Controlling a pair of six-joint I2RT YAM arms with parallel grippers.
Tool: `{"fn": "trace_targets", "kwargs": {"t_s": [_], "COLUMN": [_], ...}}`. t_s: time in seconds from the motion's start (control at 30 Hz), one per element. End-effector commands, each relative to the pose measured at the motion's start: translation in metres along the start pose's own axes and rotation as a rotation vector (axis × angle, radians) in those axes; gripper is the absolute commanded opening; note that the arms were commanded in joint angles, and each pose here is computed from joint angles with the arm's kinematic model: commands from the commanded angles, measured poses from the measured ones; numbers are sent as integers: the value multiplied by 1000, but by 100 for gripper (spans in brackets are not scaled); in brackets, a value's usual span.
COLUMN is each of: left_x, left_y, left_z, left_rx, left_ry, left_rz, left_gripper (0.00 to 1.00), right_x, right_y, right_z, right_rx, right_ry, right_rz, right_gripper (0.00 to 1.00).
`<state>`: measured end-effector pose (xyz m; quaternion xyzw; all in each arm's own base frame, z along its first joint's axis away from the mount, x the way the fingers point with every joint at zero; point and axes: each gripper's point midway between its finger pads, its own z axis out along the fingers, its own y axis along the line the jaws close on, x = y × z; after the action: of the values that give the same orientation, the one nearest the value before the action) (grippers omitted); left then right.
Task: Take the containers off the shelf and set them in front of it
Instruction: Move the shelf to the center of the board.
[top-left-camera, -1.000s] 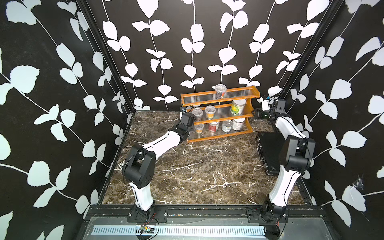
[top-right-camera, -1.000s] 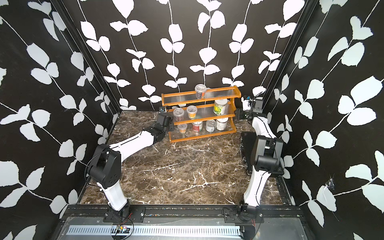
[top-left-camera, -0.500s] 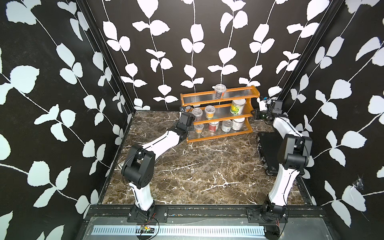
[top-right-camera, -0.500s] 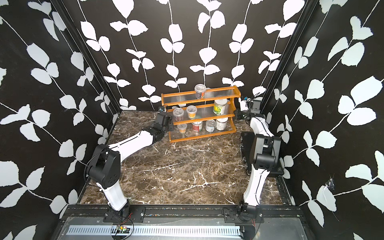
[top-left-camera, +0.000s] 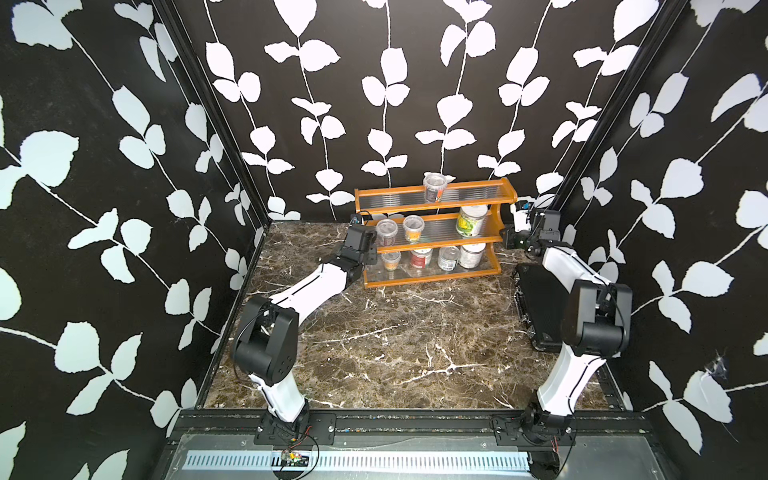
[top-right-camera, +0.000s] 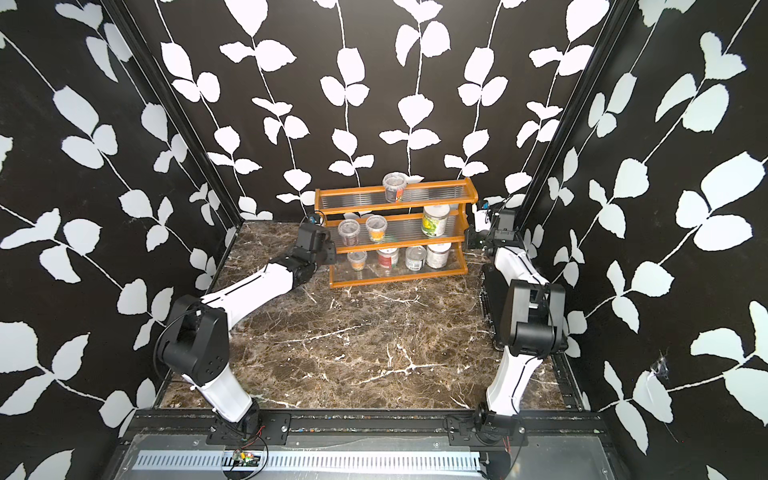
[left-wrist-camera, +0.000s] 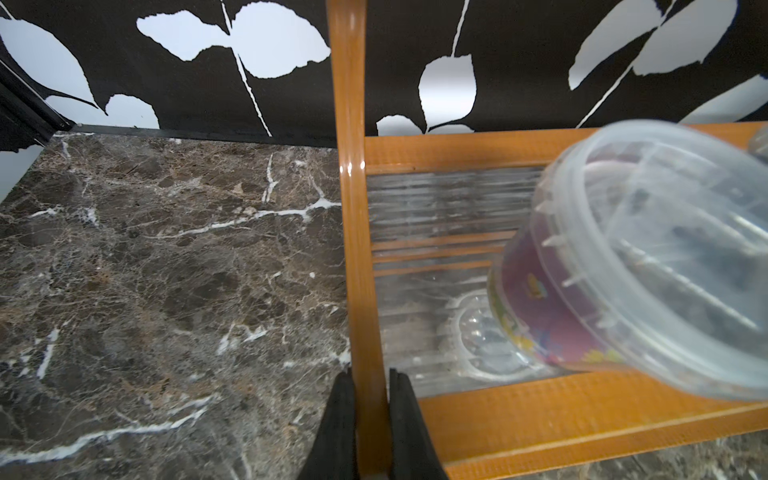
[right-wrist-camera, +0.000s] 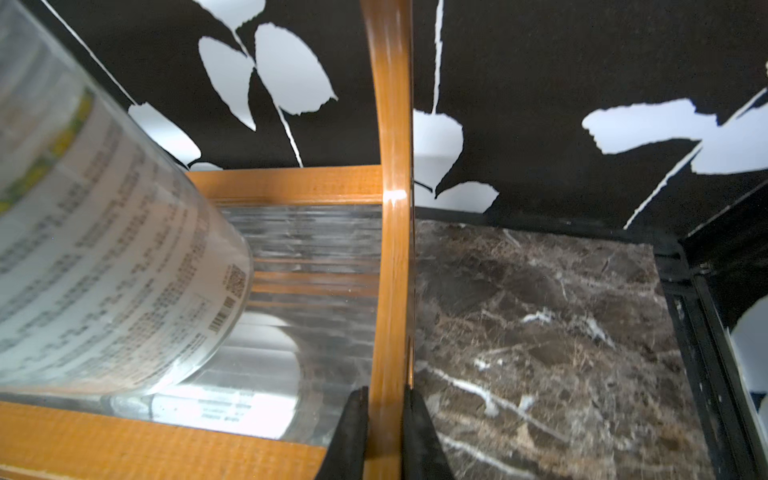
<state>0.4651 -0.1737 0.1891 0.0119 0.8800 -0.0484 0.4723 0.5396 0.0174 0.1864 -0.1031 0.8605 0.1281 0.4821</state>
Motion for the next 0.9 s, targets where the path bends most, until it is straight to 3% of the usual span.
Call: {"fn": "trace_targets", "kwargs": {"t_s": [0.0, 0.6, 0.87], "left_x": [3, 11, 17], "left_y": [0, 61, 73], "left_z": [-21, -31, -34], "left_rx": [100, 170, 178], "left_ry": [26, 33, 32], "left_rz": [116, 141, 135], "left_gripper": [0, 0, 0], "right_x": [-8, 36, 35], "right_y": [37, 118, 129], "right_z": [-23, -72, -63], "right_rx": [-74, -14, -35], "right_ry": [-67, -85, -97], "right_rz": [-30, -17, -27], "right_gripper": [8, 11, 12]}}
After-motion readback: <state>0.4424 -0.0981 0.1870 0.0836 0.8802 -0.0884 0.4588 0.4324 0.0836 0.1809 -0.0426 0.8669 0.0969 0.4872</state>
